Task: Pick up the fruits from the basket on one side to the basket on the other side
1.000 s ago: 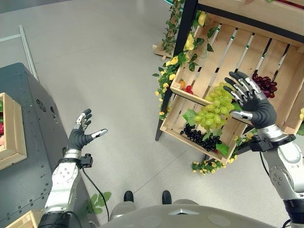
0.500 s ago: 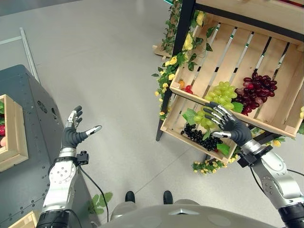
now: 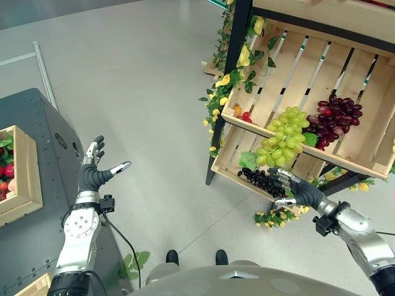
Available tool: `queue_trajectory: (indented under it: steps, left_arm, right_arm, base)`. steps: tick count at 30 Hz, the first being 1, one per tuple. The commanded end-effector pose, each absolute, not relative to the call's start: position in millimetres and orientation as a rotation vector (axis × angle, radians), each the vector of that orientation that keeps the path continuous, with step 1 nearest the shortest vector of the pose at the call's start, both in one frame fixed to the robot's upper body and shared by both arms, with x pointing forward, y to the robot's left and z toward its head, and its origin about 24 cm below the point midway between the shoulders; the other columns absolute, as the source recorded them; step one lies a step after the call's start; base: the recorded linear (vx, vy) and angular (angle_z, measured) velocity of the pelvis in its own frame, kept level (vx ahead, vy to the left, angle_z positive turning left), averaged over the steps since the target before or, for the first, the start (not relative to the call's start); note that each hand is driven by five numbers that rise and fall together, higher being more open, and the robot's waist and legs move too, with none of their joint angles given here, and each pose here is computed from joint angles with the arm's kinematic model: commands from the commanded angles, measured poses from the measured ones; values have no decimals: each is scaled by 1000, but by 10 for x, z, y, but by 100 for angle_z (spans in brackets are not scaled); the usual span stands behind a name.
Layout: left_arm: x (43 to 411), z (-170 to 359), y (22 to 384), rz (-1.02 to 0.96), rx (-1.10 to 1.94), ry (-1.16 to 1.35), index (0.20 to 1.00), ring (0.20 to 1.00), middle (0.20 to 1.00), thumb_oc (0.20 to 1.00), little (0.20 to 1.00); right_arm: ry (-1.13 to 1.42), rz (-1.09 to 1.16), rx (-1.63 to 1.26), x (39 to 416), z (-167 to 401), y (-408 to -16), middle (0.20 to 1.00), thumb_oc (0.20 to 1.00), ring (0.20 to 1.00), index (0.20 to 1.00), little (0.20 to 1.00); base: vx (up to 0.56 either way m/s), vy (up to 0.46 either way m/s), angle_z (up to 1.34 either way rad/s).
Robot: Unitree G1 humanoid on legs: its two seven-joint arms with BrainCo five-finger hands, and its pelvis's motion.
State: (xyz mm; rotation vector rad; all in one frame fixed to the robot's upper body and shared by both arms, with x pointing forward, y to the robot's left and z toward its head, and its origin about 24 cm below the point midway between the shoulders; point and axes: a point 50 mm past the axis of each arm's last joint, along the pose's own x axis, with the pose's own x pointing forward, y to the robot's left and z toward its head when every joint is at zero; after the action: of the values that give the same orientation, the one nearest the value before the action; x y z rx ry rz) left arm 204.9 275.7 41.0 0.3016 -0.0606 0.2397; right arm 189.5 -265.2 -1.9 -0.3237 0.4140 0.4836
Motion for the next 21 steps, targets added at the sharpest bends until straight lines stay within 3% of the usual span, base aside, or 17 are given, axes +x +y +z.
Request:
queue_trajectory:
  steps: [1, 13, 21]
  left_arm:
    - [2209, 644, 2797, 224, 330, -182, 1000, 1000, 1000, 1000, 1000]
    - [2211, 600, 2753, 196, 297, -163, 1000, 1000, 1000, 1000, 1000]
    - [2221, 596, 2738, 195, 284, -165, 1000, 1000, 1000, 1000, 1000]
  right_arm:
    - [358, 505, -343, 2110, -2, -2523, 1000, 1000, 1000, 1000, 1000]
    - [514, 425, -343, 2075, -424, -2492, 1000, 1000, 1000, 1000, 1000]
    - [399, 325, -317, 2202, -274, -2481, 1000, 1000, 1000, 1000, 1000]
  base:
    - [0, 0, 0]
    - [10, -4, 3]
    - [8, -1, 0]
